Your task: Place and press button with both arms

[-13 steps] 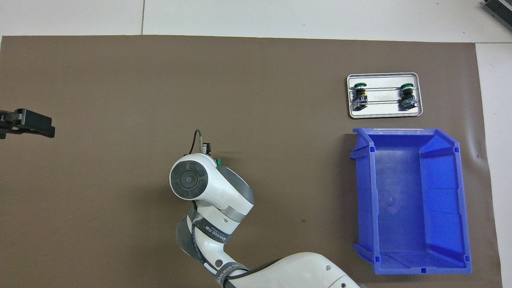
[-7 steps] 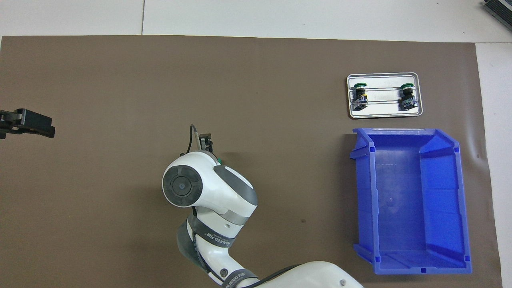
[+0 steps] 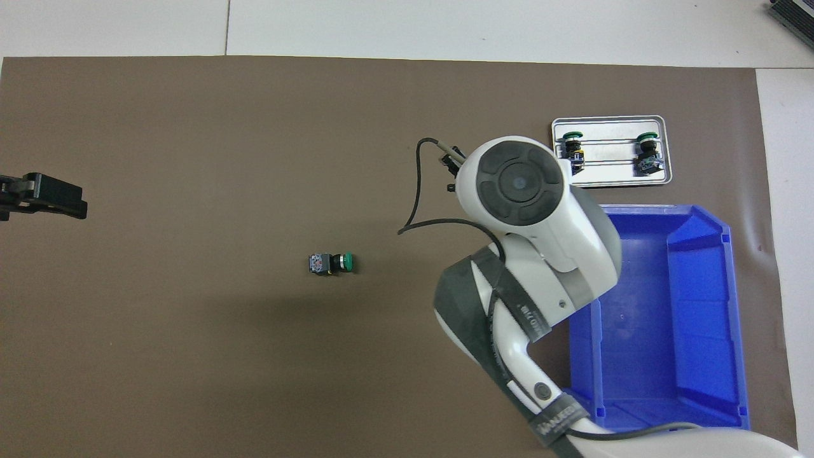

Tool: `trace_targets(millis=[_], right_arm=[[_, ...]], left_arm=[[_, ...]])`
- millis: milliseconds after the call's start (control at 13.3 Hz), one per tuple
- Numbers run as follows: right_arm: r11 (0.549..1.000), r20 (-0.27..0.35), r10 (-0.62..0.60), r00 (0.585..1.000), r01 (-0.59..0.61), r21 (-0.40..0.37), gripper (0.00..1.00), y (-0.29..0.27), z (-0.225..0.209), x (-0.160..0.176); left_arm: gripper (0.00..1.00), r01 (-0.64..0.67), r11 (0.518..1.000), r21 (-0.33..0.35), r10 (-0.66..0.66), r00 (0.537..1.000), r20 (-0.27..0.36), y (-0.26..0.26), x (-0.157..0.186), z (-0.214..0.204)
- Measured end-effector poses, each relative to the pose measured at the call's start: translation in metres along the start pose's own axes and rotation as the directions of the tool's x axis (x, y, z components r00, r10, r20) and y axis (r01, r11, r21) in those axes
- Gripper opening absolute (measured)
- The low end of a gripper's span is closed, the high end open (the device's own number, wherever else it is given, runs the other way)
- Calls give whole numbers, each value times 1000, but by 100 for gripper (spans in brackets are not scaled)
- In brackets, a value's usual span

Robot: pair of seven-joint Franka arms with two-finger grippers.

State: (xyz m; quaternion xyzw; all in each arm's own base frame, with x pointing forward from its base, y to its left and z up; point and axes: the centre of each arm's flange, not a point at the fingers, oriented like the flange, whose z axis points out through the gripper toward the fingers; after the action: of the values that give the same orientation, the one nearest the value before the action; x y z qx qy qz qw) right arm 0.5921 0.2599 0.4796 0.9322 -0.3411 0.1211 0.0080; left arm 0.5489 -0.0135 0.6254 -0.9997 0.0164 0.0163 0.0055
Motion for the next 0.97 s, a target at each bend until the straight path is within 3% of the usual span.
trace_targets(millis=[450, 675, 975], right_arm=[[940, 70, -340, 938, 341, -2, 100, 133, -28, 153], [902, 80, -429, 900, 431, -8, 100, 176, -51, 179], [852, 120, -519, 846, 524, -10, 100, 213, -107, 174]], left_arm=[[100, 0, 1000, 0, 0, 1000, 0, 0, 0, 0], [100, -1, 1000, 0, 1, 1000, -1, 1, 0, 0], [100, -36, 999, 0, 36, 999, 0, 20, 0, 0]])
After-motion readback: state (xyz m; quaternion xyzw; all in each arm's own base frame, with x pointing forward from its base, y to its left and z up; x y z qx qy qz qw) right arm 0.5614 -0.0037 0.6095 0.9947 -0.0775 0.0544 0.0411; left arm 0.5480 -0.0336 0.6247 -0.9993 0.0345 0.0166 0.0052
